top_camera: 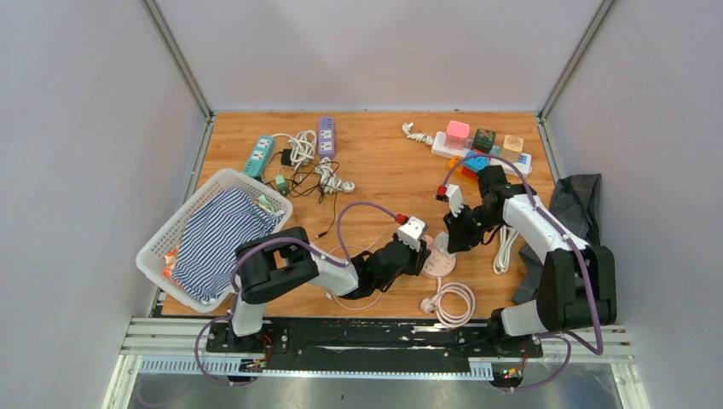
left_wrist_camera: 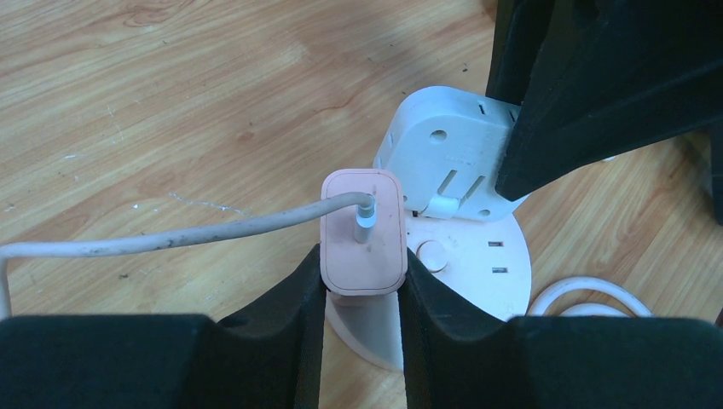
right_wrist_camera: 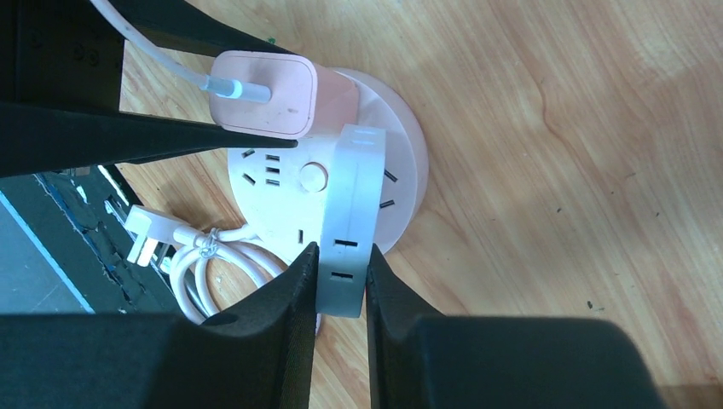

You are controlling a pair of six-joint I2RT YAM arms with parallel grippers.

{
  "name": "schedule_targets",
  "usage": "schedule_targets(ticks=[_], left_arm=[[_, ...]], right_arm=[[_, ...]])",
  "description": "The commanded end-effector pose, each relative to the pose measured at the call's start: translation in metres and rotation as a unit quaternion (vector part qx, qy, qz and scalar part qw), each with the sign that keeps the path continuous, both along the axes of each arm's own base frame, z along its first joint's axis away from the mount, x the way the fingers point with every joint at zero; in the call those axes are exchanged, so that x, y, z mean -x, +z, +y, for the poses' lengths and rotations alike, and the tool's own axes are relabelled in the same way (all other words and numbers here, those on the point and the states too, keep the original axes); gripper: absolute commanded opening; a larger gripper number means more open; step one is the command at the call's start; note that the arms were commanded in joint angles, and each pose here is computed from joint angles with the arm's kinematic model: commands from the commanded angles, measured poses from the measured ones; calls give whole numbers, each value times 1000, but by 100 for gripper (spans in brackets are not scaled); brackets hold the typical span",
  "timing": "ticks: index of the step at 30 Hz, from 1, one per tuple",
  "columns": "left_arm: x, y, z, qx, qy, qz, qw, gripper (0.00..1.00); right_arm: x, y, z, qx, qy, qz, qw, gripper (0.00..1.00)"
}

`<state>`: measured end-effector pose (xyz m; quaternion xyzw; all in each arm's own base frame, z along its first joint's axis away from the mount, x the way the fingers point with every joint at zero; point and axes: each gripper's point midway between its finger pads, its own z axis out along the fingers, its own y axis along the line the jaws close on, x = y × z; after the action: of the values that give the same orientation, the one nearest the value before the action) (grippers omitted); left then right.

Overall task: Pull the plug off the socket
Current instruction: Remove the plug from the socket.

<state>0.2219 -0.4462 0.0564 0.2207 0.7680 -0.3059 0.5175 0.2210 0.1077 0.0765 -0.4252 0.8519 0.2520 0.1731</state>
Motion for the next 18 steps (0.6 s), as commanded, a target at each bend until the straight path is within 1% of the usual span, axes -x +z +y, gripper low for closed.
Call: schedule_targets(ticks=[1,3,5,8,13,18], left_arm=[[16,-43,5,-40,-22,51,998,0],[15,-43,5,-39,-21,52,998,0],[16,-44,5,-40,-22,52,998,0],[16,-45,5,-40,-22,53,998,0],[15,-44,5,-39,-22,53,998,0],[15,-45,4,-39,-24,54,997,0]], right_arm=[[9,-1,-5,-5,-21,35,999,0],[10,-1,-3,-11,-20,39,999,0],[15,2,4,-32,-8,45,998,0],[29,11,21,-76,39,51,995,0],[52,25,40,-122,99,63,986,0],[61,33,46,-143,120,68,980,0]])
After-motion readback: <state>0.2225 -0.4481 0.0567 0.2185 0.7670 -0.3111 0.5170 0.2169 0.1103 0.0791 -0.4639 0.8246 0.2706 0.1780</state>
